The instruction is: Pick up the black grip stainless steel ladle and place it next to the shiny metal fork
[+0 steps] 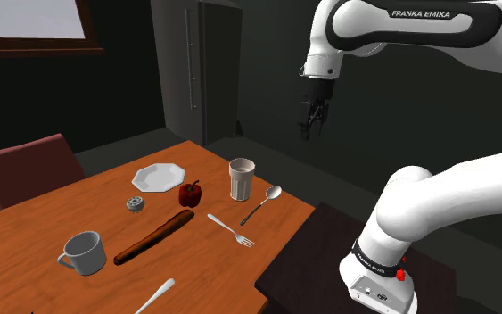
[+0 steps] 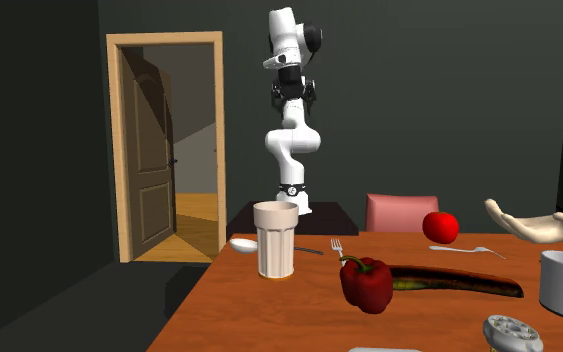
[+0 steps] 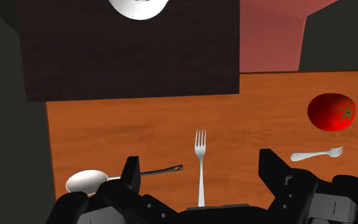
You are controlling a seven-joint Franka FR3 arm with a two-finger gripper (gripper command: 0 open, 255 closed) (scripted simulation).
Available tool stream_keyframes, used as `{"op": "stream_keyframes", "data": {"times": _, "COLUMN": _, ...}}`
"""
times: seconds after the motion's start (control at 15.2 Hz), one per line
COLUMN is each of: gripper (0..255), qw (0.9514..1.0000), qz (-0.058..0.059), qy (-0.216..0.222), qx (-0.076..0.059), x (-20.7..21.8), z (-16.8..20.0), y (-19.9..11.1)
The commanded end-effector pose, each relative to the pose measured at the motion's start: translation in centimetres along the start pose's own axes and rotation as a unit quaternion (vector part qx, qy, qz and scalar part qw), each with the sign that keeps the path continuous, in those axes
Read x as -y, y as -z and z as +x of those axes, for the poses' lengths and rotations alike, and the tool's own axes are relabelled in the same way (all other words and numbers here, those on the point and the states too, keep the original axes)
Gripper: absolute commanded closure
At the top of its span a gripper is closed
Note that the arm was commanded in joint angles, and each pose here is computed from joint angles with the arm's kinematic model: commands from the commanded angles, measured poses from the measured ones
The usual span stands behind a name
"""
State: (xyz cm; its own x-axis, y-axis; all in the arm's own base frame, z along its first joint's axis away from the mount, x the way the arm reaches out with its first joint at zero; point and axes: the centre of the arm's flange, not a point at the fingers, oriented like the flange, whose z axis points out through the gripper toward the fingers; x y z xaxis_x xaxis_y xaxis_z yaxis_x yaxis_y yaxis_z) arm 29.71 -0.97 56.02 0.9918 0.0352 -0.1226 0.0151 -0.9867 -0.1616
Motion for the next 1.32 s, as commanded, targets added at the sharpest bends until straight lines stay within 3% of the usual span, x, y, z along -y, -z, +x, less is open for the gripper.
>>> {"op": "stream_keyframes", "data": {"times": 0.0, "gripper": 0, "qw": 1.0000, "qz": 0.000, "qy": 0.000, "qx": 0.000, "x": 0.0, "z": 0.0, "y": 0.0}}
{"op": "stream_keyframes", "data": {"times": 0.26, "gripper": 0, "qw": 0.9953, "qz": -0.010, "qy": 0.096, "qx": 0.008, "x": -2.5, "z": 1.8, "y": -4.2}}
{"op": "stream_keyframes", "data": {"times": 0.4, "gripper": 0, "qw": 0.9894, "qz": -0.015, "qy": 0.144, "qx": 0.012, "x": -3.7, "z": 2.8, "y": -6.2}}
{"op": "stream_keyframes", "data": {"times": 0.59, "gripper": 0, "qw": 0.9762, "qz": -0.023, "qy": 0.215, "qx": 0.018, "x": -5.3, "z": 4.5, "y": -9.3}}
{"op": "stream_keyframes", "data": {"times": 0.73, "gripper": 0, "qw": 0.9646, "qz": -0.027, "qy": 0.261, "qx": 0.022, "x": -6.2, "z": 5.7, "y": -11.4}}
{"op": "stream_keyframes", "data": {"times": 0.92, "gripper": 0, "qw": 0.9428, "qz": -0.035, "qy": 0.330, "qx": 0.028, "x": -7.4, "z": 7.7, "y": -14.5}}
{"op": "stream_keyframes", "data": {"times": 1.06, "gripper": 0, "qw": 0.9255, "qz": -0.039, "qy": 0.375, "qx": 0.032, "x": -8.1, "z": 9.1, "y": -16.6}}
{"op": "stream_keyframes", "data": {"times": 1.25, "gripper": 0, "qw": 0.8955, "qz": -0.046, "qy": 0.441, "qx": 0.037, "x": -8.9, "z": 11.3, "y": -19.7}}
